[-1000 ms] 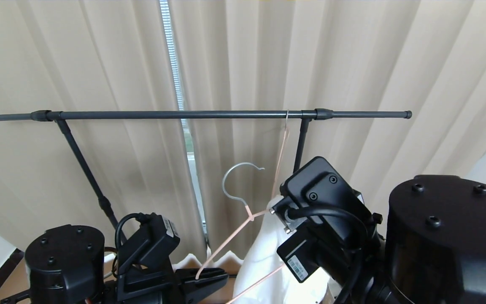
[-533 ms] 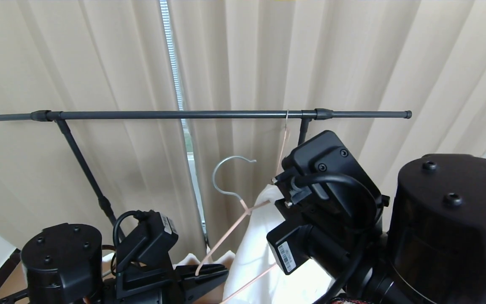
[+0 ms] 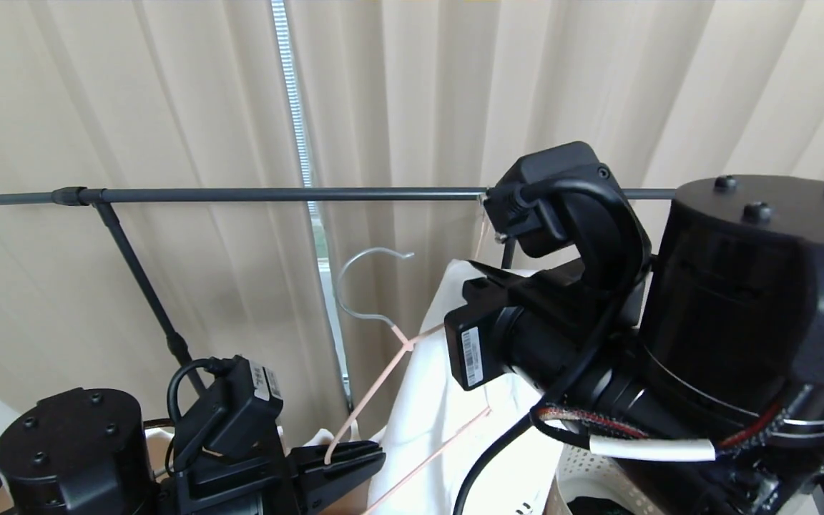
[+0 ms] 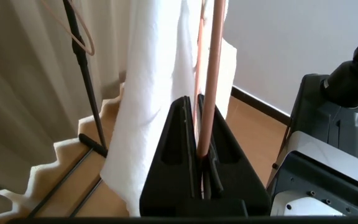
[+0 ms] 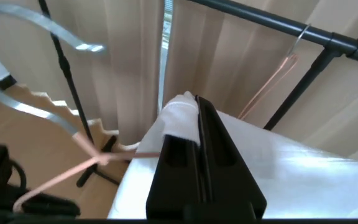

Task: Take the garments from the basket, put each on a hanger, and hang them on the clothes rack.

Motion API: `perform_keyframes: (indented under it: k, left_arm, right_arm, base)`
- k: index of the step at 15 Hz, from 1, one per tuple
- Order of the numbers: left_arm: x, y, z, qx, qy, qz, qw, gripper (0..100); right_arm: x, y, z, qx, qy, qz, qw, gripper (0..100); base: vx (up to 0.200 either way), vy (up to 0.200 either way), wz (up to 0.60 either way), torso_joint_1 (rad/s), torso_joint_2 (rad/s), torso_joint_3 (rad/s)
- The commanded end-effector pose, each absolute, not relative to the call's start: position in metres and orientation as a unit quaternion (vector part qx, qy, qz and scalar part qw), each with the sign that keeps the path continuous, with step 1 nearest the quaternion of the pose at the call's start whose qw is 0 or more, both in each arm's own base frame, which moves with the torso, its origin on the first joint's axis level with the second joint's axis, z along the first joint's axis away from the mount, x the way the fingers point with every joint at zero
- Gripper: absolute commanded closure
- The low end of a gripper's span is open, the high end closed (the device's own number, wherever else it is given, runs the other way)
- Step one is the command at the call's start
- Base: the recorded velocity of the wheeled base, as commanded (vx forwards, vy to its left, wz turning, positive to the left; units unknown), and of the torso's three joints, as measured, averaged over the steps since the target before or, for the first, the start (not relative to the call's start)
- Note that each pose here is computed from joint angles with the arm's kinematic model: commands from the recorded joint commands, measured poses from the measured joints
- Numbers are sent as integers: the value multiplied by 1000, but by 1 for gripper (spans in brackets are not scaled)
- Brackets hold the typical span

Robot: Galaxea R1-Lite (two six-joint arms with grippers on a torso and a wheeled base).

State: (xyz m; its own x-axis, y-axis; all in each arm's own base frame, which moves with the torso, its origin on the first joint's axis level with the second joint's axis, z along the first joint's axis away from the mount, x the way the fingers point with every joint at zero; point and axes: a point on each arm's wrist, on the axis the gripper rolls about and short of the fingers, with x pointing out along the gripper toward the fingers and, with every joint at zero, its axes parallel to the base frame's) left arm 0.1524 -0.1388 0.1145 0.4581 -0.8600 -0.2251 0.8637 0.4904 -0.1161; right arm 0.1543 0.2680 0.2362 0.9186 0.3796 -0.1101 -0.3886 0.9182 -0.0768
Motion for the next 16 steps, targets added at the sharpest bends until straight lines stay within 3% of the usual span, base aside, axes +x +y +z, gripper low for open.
perform_keyframes:
  k: [1, 10, 16]
  left_arm:
    - [152, -138, 114, 8, 129, -505, 853, 100]
    - [158, -123, 135, -3, 77, -473, 878, 100]
    - [161, -121, 136, -4, 76, -467, 881, 100]
  right_arm:
    - [164, 267, 241, -38, 42, 181, 982, 100]
    - [172, 271, 226, -56, 58, 173, 982, 100]
    - [161, 277, 222, -64, 62, 192, 977, 100]
  base:
    - [0, 0, 0, 0, 0, 0]
    - [0, 0, 0, 0, 0, 0]
    - [0, 0, 0, 0, 0, 0]
